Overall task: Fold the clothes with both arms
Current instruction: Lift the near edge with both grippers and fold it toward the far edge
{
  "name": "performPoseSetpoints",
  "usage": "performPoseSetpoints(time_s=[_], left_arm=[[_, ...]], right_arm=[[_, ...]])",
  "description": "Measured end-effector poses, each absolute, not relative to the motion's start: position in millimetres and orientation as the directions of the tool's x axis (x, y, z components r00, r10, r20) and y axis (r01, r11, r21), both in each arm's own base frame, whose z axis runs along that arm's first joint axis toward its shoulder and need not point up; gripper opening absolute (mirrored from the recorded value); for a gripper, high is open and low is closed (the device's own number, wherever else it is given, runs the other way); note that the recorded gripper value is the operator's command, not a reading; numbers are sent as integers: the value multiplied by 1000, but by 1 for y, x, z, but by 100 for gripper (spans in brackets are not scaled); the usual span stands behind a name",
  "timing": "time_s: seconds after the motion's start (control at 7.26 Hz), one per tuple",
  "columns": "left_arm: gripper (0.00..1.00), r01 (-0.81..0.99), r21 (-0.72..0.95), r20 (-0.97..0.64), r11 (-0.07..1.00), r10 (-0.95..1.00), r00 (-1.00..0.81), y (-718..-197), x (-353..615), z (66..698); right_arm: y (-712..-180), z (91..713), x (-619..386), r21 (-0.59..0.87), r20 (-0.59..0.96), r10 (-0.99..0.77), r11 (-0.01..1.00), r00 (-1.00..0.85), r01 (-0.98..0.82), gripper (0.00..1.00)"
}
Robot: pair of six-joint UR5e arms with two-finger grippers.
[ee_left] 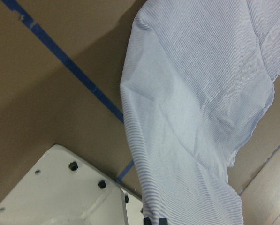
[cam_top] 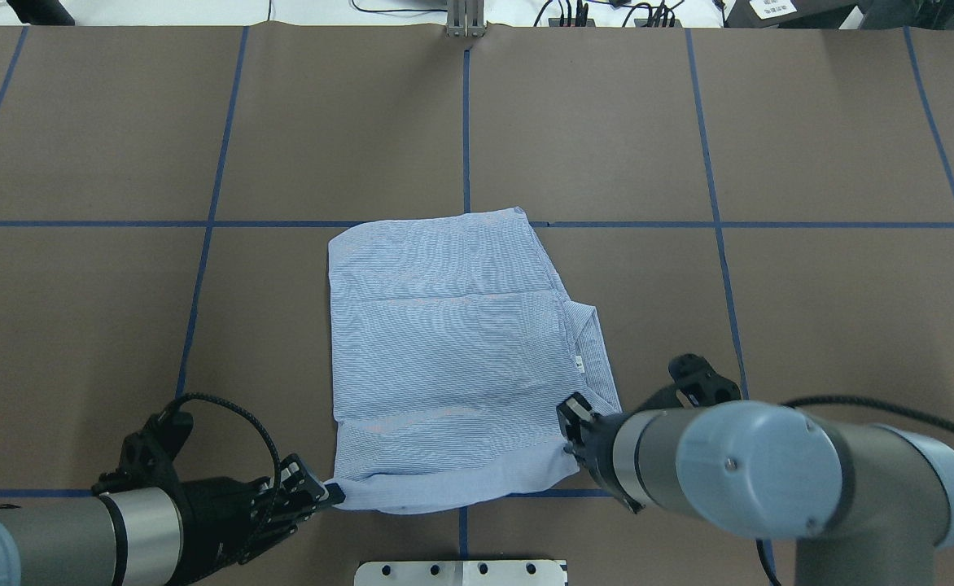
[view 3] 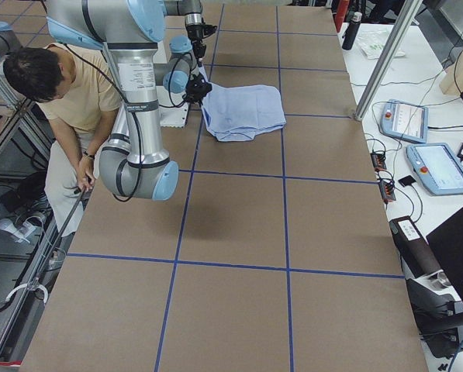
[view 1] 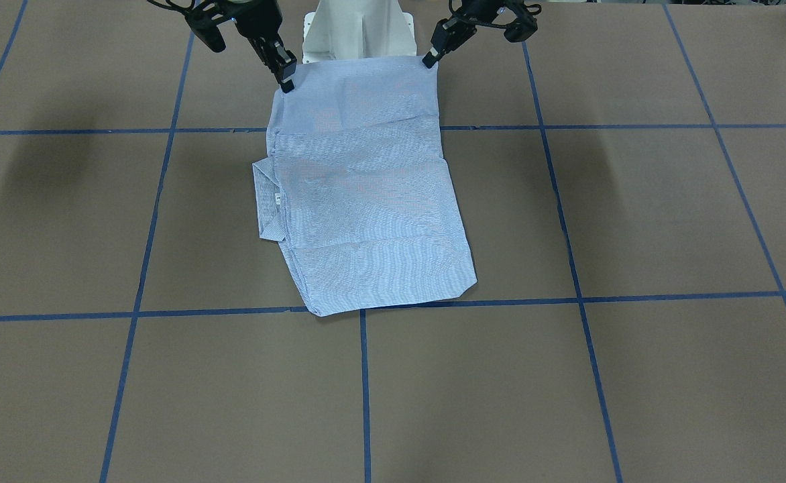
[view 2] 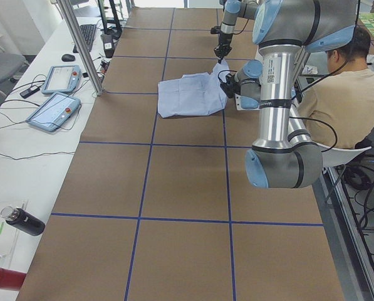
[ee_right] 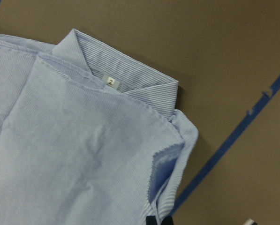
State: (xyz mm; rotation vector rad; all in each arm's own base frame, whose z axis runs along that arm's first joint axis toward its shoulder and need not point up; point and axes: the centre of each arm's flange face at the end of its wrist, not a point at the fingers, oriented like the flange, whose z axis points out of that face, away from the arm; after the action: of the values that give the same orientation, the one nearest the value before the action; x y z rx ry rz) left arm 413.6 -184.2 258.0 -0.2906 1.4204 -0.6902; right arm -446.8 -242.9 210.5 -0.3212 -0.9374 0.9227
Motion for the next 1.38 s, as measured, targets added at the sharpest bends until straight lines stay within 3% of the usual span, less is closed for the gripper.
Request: performPoseSetpoints(time_s=[0.69, 1.38], left_arm=[[0, 354, -511, -849, 784, -526, -62, -285, 396, 227], [0, 439, -432, -883, 788, -469, -28, -363, 390, 236]], right_arm=[[-362, 201, -440, -569, 560, 797, 569, 227, -593, 0], [-461, 175, -465, -528, 564, 800, 539, 204, -656, 0]])
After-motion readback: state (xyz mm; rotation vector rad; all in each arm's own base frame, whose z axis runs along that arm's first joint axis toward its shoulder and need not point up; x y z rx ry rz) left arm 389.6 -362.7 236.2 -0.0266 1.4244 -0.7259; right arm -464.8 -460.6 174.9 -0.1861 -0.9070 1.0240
